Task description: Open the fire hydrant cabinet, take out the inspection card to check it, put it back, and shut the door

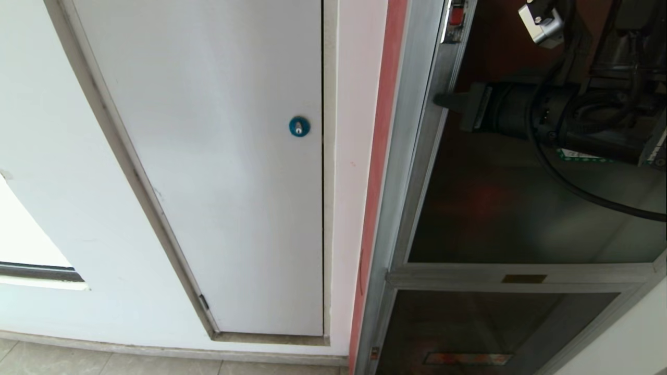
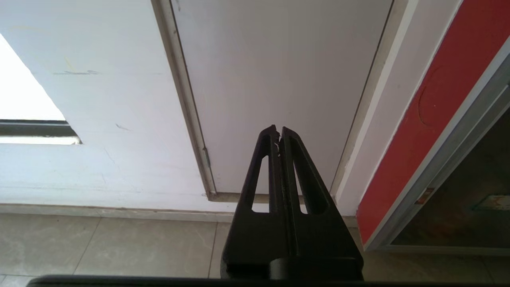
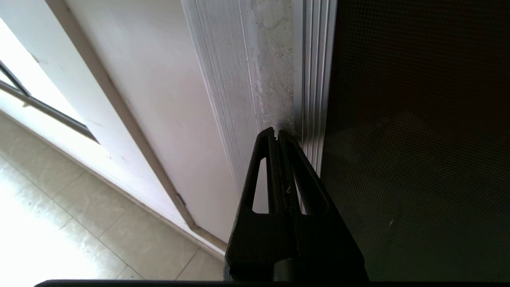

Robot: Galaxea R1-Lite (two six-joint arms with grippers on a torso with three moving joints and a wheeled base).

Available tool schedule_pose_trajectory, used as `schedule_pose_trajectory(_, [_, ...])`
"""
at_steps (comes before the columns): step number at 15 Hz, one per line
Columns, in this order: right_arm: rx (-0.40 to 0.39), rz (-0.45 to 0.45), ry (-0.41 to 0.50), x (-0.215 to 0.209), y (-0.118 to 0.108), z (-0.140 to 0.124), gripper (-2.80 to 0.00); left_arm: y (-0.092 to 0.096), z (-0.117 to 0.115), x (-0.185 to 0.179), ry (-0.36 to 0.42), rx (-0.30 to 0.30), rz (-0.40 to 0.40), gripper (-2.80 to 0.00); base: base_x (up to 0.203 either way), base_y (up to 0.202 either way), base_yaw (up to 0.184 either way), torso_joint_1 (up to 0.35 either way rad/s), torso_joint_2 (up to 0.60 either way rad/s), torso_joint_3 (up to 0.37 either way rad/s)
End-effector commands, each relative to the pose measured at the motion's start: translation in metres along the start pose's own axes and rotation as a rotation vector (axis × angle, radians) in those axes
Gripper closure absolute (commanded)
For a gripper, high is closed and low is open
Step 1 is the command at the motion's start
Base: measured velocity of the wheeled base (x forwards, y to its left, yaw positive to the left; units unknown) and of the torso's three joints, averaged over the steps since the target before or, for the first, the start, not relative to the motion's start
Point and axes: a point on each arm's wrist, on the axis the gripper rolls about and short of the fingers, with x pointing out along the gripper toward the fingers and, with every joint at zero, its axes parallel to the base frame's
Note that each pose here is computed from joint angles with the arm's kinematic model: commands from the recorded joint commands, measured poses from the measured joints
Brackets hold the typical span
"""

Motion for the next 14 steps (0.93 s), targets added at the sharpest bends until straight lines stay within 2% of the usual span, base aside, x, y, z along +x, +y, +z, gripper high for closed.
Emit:
schedule_pose_trajectory(1, [0.001, 0.000, 0.003, 0.005, 0.000, -0.002, 0.00, 0.000, 0.000, 0.000, 0.000, 0.000, 0.000, 0.00, 0.000, 0.000, 0.000, 0.000, 0.00, 0.000])
schedule_pose_trajectory(8, [0.003, 0.014, -0.010, -0.017, 0.005, 0.003, 0.00, 0.000, 0.000, 0.000, 0.000, 0.000, 0.000, 0.00, 0.000, 0.000, 0.000, 0.000, 0.00, 0.000])
schedule_pose_trajectory(14, [0.049, 0.143, -0.073, -0.069, 0.031, 0.021, 0.00, 0.000, 0.000, 0.000, 0.000, 0.000, 0.000, 0.00, 0.000, 0.000, 0.000, 0.000, 0.00, 0.000])
